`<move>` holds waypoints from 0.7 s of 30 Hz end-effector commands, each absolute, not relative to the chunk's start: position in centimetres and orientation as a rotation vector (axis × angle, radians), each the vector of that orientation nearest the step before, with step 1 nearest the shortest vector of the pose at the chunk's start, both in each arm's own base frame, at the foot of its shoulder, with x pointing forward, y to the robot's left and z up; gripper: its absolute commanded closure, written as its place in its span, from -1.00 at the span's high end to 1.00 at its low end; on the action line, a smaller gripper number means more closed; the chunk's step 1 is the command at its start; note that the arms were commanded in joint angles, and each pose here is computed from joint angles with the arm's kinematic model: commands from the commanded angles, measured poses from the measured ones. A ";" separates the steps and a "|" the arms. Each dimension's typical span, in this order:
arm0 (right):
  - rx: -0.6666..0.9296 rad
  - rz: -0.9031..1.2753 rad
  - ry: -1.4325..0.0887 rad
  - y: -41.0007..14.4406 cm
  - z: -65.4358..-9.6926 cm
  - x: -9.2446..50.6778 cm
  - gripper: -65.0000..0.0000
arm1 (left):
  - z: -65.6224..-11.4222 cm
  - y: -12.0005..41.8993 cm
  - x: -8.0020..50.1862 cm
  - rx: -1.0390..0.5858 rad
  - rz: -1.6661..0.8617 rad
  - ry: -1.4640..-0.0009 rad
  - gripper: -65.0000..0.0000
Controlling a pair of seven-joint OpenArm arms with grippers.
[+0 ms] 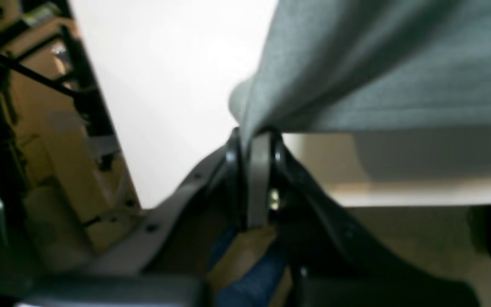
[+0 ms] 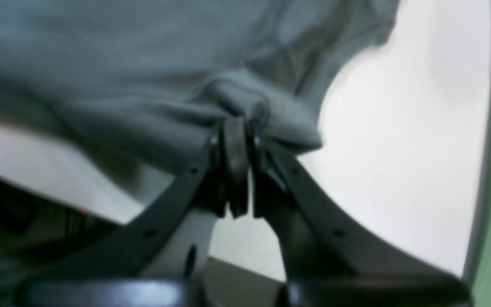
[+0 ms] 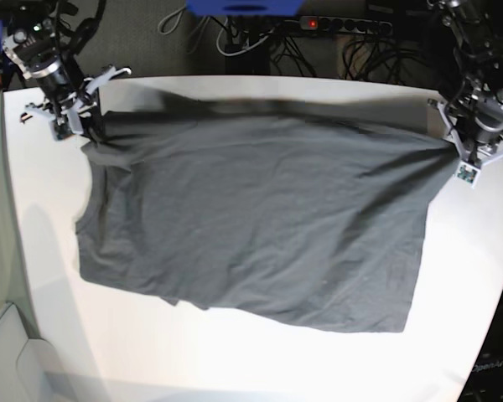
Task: Layout the t-shirt on the table in an organized manner, then fold the t-shirt properly
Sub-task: 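Lower the shirt flat onto the table with both grippers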
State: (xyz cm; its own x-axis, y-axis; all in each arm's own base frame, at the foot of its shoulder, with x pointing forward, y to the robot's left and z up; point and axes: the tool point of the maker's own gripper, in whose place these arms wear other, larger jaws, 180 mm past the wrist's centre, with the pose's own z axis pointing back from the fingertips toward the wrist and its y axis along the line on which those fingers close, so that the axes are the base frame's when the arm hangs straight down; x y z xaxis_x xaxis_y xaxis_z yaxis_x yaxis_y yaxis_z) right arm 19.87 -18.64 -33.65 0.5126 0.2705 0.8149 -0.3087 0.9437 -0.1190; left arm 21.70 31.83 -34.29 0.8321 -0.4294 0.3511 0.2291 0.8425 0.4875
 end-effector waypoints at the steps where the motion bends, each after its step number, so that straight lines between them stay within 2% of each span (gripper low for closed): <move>1: 0.044 0.362 -1.008 -18.7 -32.6 19.8 -1.00 | -33.2 33.3 21.6 0.503 -0.359 -0.451 -0.99; 5: -0.006 0.330 -0.984 -20.5 -32.8 19.4 -1.00 | -33.2 34.0 21.2 0.521 -0.363 -0.423 -0.99; 14: -0.033 0.380 -0.806 -21.3 -35.1 18.0 -1.00 | -34.8 35.2 20.7 0.502 -0.356 -0.362 -0.99; 17: -0.034 0.378 -0.783 -21.4 -35.4 17.5 -0.89 | -35.3 34.3 21.1 0.487 -0.392 -0.358 -0.98; 19: -0.031 0.380 -0.780 -21.3 -35.5 17.5 -0.77 | -35.5 33.9 21.2 0.488 -0.442 -0.344 -0.89; 21: -0.035 0.377 -0.778 -21.5 -35.5 17.4 -0.63 | -35.6 33.5 21.3 0.486 -0.460 -0.339 -0.66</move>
State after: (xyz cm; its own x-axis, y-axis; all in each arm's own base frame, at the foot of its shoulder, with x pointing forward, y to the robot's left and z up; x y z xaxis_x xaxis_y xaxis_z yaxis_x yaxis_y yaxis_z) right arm 16.94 -21.28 -36.39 0.6734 0.3418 0.6555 -0.3235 0.9335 -0.1545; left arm 21.20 32.66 -36.54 0.8443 -0.4918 0.2130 0.3470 0.8045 0.4821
